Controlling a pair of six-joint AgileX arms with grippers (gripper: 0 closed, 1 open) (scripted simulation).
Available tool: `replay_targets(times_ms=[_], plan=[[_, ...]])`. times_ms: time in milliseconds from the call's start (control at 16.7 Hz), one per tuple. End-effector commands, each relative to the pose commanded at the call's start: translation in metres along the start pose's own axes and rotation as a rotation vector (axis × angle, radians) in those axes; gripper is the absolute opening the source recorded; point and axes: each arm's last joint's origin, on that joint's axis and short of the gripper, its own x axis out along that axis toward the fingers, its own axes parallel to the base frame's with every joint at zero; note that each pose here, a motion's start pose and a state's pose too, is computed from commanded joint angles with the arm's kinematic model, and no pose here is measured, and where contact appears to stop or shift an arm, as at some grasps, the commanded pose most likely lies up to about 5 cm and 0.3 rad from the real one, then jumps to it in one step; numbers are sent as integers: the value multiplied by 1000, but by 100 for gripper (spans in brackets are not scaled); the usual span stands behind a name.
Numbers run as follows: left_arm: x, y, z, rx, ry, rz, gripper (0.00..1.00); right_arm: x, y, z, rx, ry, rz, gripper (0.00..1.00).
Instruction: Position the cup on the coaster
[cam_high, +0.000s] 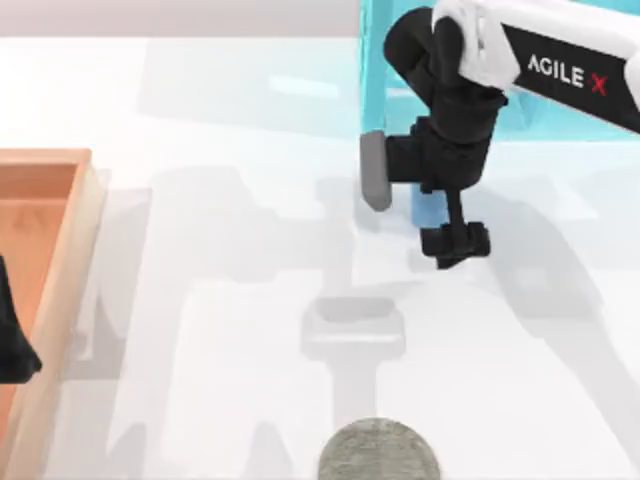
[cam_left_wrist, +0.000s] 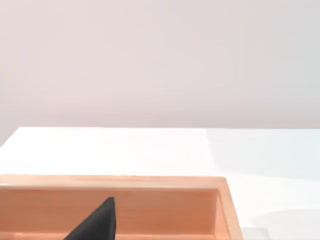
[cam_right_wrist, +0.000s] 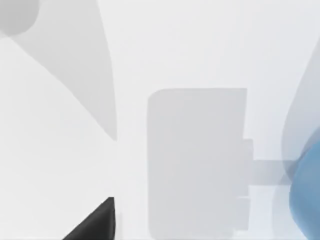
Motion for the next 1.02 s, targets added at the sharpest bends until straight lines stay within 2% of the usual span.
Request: replay_targets(times_ms=[60, 840, 1020], plan=[[0, 0, 0, 0, 0, 0, 100, 0, 0, 0, 0, 0, 0, 100], [0, 0, 0, 0, 0, 0, 100, 0, 0, 0, 0, 0, 0, 2], [0, 0, 0, 0, 0, 0, 100, 0, 0, 0, 0, 0, 0, 0]])
